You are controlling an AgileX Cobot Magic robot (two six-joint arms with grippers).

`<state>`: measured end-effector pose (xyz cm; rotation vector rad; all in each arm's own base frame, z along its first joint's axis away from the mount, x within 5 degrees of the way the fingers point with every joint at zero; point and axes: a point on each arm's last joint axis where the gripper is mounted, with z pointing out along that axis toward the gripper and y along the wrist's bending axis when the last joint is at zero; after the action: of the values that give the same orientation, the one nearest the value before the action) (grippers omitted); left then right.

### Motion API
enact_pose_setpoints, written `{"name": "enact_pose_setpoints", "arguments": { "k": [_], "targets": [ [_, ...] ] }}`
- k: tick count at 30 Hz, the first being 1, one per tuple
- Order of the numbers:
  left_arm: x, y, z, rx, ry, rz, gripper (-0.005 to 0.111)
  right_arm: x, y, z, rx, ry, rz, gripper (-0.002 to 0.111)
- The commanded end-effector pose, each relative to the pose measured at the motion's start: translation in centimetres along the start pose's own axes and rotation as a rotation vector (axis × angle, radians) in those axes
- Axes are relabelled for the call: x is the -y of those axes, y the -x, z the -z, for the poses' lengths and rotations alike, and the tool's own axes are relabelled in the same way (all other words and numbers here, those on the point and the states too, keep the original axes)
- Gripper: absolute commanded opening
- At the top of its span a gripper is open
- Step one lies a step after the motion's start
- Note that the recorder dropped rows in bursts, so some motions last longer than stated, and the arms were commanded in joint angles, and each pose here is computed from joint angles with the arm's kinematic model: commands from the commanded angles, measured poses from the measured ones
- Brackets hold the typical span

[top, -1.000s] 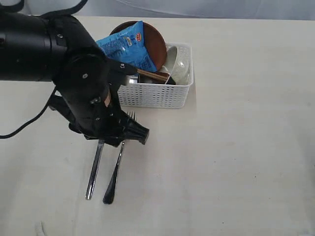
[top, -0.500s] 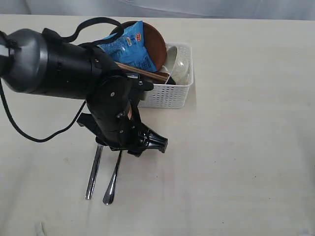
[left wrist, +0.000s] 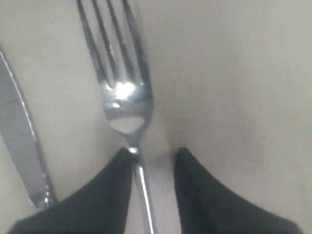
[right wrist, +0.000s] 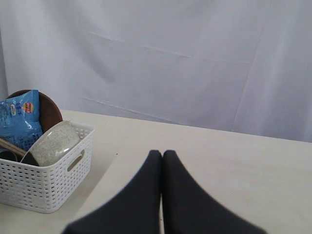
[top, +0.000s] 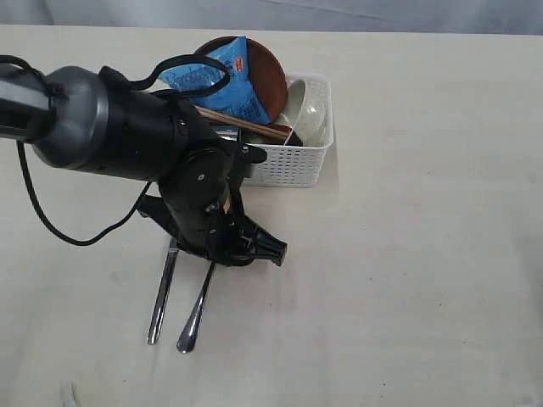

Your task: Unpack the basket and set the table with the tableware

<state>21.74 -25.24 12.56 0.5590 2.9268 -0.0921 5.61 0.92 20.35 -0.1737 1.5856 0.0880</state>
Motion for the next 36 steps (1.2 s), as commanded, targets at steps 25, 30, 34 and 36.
{"name": "enact_pose_setpoints", "arguments": {
  "k": [25,30,34,36],
  "targets": [
    [-1.1,-0.3,2.8,0.017,0.062,0.182,0.0,0.0,0.1,0.0,0.014,-0.006,0.001,0.0],
    [-1.2,-0.4,2.8,0.014,0.068,0.24,0.0,0.0,0.1,0.0,0.014,-0.006,0.001,0.0],
    [-1.2,-0.4,2.8,0.012,0.071,0.273,0.0,0.0,0.1,0.0,0.014,-0.006,0.001,0.0],
    [-1.2,-0.4,2.8,0.011,0.072,0.272,0.0,0.0,0.1,0.0,0.014,-0.006,0.001,0.0]
  ]
}}
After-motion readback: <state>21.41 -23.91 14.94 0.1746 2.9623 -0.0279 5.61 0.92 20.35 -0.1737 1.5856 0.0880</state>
